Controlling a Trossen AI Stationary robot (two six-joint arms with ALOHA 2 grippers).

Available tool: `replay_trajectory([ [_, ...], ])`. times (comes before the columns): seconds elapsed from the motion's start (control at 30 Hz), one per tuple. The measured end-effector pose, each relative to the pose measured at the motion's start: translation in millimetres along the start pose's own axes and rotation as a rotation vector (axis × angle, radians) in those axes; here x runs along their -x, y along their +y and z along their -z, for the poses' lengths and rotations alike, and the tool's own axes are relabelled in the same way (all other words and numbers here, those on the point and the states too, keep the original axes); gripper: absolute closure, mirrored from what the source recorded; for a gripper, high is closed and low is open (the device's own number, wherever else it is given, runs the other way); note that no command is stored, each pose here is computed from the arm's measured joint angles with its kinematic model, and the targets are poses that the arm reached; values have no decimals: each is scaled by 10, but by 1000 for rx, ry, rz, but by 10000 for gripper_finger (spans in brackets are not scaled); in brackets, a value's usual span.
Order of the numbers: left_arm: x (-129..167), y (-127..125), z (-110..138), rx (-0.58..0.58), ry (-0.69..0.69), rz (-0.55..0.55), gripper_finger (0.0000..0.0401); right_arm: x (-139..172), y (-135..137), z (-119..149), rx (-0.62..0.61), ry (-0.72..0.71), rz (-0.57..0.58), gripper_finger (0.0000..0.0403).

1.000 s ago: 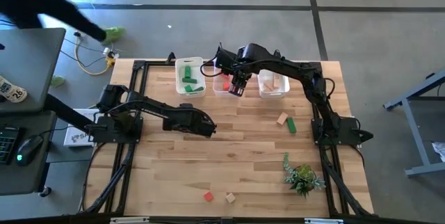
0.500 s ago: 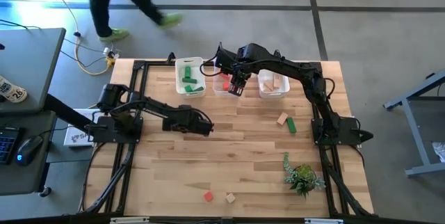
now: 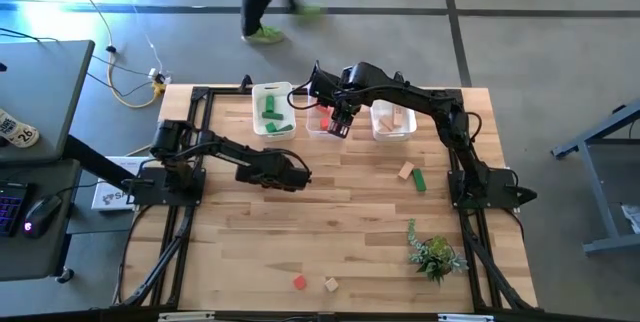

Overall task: Sort & place blocks by color
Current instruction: Put the orange block into the transparent bin

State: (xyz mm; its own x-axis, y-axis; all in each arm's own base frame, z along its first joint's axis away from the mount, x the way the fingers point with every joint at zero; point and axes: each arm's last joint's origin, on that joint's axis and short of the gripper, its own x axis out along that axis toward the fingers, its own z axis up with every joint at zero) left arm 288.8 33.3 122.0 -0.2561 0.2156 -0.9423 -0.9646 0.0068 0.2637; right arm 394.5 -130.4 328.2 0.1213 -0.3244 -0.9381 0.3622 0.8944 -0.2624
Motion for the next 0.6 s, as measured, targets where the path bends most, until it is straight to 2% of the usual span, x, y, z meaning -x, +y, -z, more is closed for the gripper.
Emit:
replay_trajectory([
  [0.13, 4, -2, 9, -18, -8, 8, 231, 0, 0, 0, 0, 0, 0, 256],
  [0.37, 21, 3, 34, -180, -23, 11, 299, 0, 0, 0, 17, 0, 0, 256],
  [0.6, 104, 20, 9, -407, -48, 48, 300, 0, 1, 0, 58, 0, -2, 256],
])
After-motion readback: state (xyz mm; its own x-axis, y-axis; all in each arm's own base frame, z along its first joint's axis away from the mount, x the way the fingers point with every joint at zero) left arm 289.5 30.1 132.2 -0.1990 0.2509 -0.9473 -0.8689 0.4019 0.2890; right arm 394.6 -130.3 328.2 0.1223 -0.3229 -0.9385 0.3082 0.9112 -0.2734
